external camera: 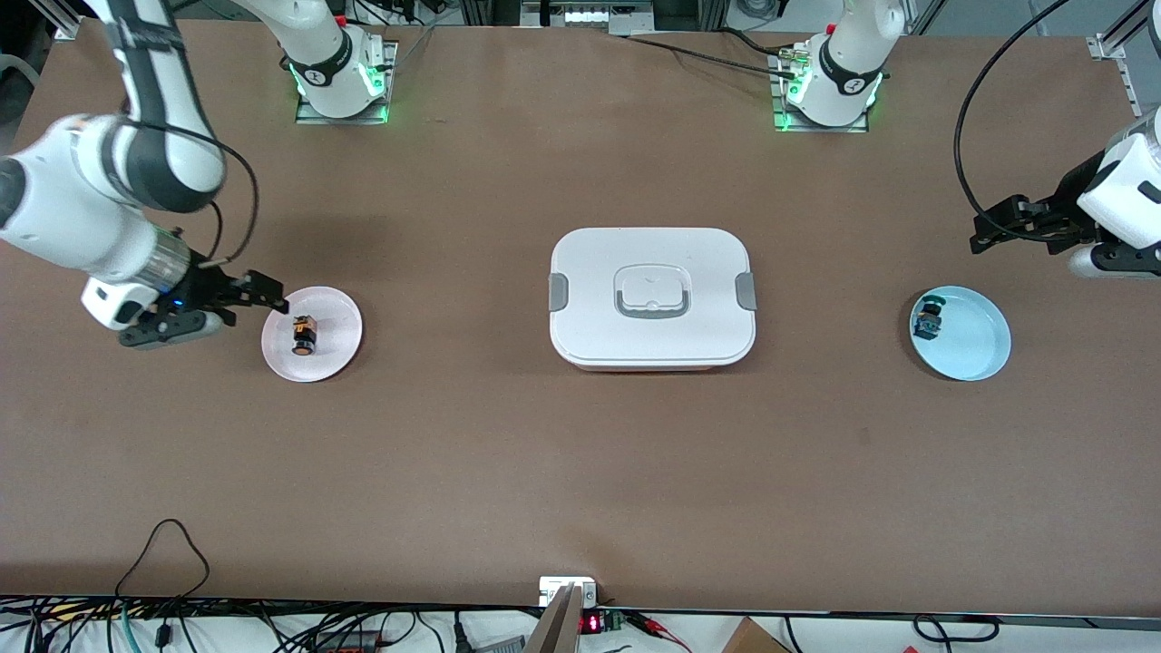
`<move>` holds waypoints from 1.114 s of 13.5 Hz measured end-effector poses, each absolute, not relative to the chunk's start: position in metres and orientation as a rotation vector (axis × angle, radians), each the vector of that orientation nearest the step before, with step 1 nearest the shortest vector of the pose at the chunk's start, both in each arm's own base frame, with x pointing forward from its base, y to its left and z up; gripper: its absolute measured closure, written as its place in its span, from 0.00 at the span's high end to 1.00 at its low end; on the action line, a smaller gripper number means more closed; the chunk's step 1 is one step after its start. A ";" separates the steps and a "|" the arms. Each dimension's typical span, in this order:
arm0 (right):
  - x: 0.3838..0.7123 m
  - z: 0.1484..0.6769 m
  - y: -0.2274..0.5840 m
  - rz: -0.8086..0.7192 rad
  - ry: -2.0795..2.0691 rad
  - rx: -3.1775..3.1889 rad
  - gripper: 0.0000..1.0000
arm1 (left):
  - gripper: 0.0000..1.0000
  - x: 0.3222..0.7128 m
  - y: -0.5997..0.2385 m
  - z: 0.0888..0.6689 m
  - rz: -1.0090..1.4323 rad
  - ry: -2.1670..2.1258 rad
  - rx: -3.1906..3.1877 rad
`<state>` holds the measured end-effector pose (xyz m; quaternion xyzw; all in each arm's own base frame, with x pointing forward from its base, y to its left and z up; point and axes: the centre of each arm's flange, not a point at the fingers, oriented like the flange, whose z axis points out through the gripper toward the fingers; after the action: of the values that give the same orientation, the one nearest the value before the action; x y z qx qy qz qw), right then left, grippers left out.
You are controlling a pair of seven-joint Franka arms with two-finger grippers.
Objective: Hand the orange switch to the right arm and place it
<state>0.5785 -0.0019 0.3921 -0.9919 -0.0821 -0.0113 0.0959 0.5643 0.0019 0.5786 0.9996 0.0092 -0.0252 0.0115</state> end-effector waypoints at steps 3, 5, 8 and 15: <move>0.578 0.464 -0.017 0.000 -0.306 -2.961 1.00 | 1.00 0.564 0.002 0.579 -0.078 0.028 3.117; 0.577 0.506 -0.017 0.050 -0.310 -2.970 1.00 | 1.00 0.564 0.002 0.579 -0.075 0.028 3.118; 0.572 0.563 -0.012 0.105 -0.286 -2.971 1.00 | 1.00 0.562 -0.002 0.579 -0.070 0.020 3.118; 0.557 0.608 -0.004 0.113 -0.314 -3.046 1.00 | 1.00 0.517 -0.012 0.577 0.003 0.001 3.135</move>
<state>0.5574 -0.0043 0.6083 -0.9933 -0.1025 0.0369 0.0386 0.5165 -0.0121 0.5766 1.0000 0.0004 0.0008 0.0034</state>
